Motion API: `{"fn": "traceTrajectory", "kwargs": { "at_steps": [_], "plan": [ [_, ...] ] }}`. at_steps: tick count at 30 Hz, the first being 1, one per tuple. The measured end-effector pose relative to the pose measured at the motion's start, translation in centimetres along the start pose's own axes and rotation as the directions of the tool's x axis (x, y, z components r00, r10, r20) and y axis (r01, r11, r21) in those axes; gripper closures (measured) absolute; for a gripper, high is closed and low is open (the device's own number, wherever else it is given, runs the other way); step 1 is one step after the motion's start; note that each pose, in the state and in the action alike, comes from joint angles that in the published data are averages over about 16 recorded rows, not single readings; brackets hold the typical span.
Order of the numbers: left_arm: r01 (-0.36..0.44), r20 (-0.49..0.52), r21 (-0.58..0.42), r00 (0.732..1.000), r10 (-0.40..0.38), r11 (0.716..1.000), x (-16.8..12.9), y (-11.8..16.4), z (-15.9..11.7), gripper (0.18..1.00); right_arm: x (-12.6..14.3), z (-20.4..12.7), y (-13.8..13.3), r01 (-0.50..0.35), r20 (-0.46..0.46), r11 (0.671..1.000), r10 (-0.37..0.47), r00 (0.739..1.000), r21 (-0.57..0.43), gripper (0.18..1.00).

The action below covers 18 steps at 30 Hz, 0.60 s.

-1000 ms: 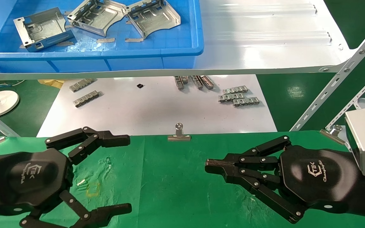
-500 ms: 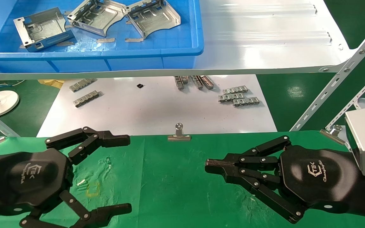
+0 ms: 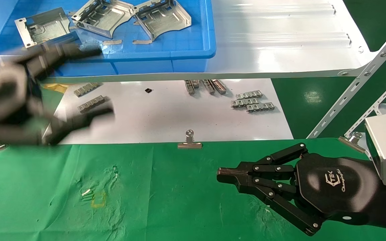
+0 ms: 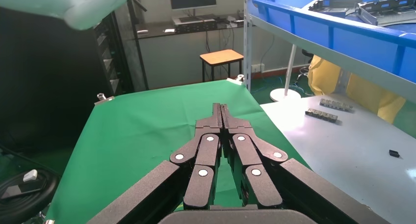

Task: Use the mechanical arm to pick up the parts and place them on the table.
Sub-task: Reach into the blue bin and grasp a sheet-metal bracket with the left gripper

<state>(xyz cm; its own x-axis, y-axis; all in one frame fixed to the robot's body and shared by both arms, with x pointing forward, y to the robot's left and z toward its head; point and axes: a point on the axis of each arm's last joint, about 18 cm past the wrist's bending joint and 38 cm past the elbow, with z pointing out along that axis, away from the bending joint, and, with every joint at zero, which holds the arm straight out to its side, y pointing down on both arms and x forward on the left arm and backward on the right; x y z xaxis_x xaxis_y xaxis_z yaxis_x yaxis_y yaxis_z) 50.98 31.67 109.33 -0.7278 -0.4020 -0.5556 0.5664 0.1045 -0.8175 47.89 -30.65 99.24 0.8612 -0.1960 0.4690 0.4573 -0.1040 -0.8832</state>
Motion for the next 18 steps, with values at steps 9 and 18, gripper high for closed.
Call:
{"fn": "traceTrajectory", "kwargs": {
  "at_steps": [9,18],
  "plan": [
    [0.03,0.294,-0.106,0.956,0.002,0.994,-11.6,-2.5,3.9,0.183,0.0,0.0,0.0,0.0,0.0,1.0,0.0,1.0,0.0,0.987],
    [0.121,0.472,-0.251,0.881,0.012,0.96,-17.9,-2.0,6.2,0.184,0.0,0.0,0.0,0.0,0.0,1.0,0.0,1.0,0.0,0.987]
  ]
}}
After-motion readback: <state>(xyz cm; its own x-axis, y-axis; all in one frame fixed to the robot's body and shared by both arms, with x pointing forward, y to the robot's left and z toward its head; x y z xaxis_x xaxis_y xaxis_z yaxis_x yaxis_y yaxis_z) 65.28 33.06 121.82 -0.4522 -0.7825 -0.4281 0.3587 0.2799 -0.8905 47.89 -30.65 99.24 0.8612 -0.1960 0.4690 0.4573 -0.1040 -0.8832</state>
